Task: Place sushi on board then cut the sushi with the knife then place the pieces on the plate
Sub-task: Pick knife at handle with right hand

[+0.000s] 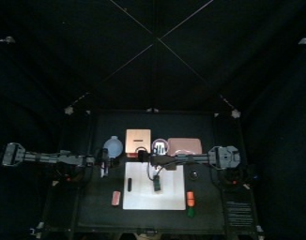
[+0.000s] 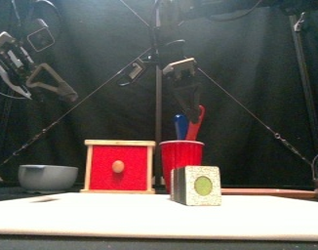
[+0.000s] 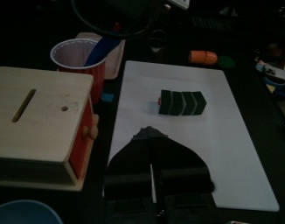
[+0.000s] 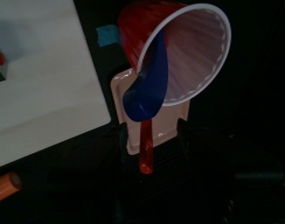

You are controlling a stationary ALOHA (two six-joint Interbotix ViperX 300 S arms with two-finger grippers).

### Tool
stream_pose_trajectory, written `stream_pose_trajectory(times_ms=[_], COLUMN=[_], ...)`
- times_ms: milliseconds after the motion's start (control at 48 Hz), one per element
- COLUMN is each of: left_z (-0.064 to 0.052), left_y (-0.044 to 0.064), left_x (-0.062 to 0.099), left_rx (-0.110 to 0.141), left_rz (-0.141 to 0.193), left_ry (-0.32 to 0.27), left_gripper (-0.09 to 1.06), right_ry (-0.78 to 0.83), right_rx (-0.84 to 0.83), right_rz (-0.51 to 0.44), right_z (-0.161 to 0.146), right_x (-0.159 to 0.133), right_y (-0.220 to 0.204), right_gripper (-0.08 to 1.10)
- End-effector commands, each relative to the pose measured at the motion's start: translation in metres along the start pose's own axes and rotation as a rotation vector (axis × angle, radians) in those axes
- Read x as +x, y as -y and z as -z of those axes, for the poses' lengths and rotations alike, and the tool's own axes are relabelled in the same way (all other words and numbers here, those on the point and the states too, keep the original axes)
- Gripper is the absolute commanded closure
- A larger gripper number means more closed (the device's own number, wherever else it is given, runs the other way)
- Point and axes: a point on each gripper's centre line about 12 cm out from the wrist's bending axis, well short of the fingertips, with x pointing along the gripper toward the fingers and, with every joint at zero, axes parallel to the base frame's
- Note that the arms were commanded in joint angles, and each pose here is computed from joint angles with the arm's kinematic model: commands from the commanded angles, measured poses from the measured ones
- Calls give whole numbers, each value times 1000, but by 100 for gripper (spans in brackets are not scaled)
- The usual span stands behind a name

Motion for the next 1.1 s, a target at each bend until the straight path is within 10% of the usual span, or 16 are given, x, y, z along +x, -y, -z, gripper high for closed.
stream_pose_trajectory(times_ms=[21, 1104], left_z=[-5, -1], left_y=[-1, -1], left_x=[1, 0], left_rx=[-2, -3], left_rz=[-4, -5], left_ry=[16, 5], left_gripper=[100, 100], right_ry=[18, 19], right_rx=[25, 29], right_rz=[-2, -26], right_z=[2, 0], right_x=[-6, -3], right_y=[13, 17], right_gripper=[19, 68])
